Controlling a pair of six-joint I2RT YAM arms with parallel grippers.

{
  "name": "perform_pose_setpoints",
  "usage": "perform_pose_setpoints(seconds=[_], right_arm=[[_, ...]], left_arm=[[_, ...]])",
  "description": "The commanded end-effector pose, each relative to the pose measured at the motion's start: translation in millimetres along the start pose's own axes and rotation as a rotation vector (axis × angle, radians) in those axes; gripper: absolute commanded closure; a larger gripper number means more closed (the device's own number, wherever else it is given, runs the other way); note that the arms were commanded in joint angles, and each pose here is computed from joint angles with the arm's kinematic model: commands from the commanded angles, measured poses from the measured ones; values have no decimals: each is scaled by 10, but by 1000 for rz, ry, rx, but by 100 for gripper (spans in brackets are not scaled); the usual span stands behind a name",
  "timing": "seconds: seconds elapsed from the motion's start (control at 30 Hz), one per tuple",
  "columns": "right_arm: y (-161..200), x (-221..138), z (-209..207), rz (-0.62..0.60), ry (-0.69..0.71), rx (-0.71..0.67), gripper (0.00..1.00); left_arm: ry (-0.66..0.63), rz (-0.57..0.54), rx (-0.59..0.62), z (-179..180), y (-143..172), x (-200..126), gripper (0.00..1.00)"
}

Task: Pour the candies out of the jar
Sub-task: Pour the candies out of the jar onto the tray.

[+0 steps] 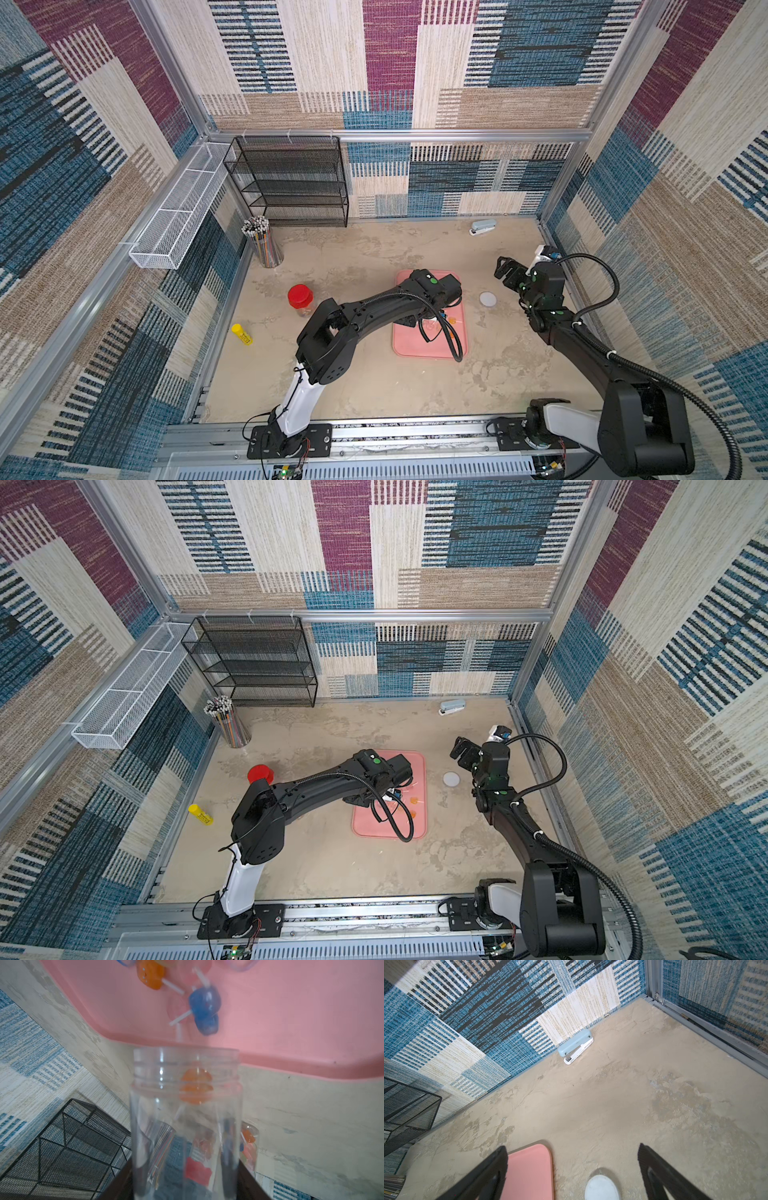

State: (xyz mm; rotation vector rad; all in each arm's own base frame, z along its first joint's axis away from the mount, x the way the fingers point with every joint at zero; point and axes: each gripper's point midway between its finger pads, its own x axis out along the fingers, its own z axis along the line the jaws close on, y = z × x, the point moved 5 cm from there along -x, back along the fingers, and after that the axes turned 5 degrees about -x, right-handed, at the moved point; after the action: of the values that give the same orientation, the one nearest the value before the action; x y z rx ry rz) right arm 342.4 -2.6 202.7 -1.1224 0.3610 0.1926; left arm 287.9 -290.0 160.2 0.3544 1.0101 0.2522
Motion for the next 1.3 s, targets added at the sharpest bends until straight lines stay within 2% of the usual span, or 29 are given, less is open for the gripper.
perform_pose_setpoints(seconds=[0.0, 0.23, 0.33, 0.47, 0.53, 0.7, 0.9, 1.0, 1.17, 1.27], right_arm=[[-46, 3, 25, -15, -10, -4, 0], [-60, -6, 30, -19, -11, -5, 0], [-61, -10, 42, -18, -20, -4, 0], [-77, -28, 115, -12, -70, -14, 0], [-90, -48, 203, -5, -135, -22, 0], [-134, -128, 438, 22, -305, -31, 0], [-185, -337, 809, 73, -594, -47, 0], [-150, -447, 984, 114, -758, -33, 0], [-86, -621, 1377, 147, -926, -110, 0], [-36, -754, 1634, 173, -1044, -147, 0]], left_arm=[[-18, 37, 45, 20, 57, -11, 100], [-1, 25, 29, -14, 37, 8, 100], [-10, -26, -11, 23, -6, 0, 100], [-12, -223, -132, 137, -84, -80, 100], [1, -358, -237, 248, -103, -152, 100], [43, -596, -502, 533, 9, -293, 100], [123, -861, -869, 817, 293, -366, 100], [174, -1011, -1009, 879, 440, -403, 100], [198, -1183, -1159, 965, 645, -451, 100], [229, -1240, -1180, 970, 670, -461, 100]])
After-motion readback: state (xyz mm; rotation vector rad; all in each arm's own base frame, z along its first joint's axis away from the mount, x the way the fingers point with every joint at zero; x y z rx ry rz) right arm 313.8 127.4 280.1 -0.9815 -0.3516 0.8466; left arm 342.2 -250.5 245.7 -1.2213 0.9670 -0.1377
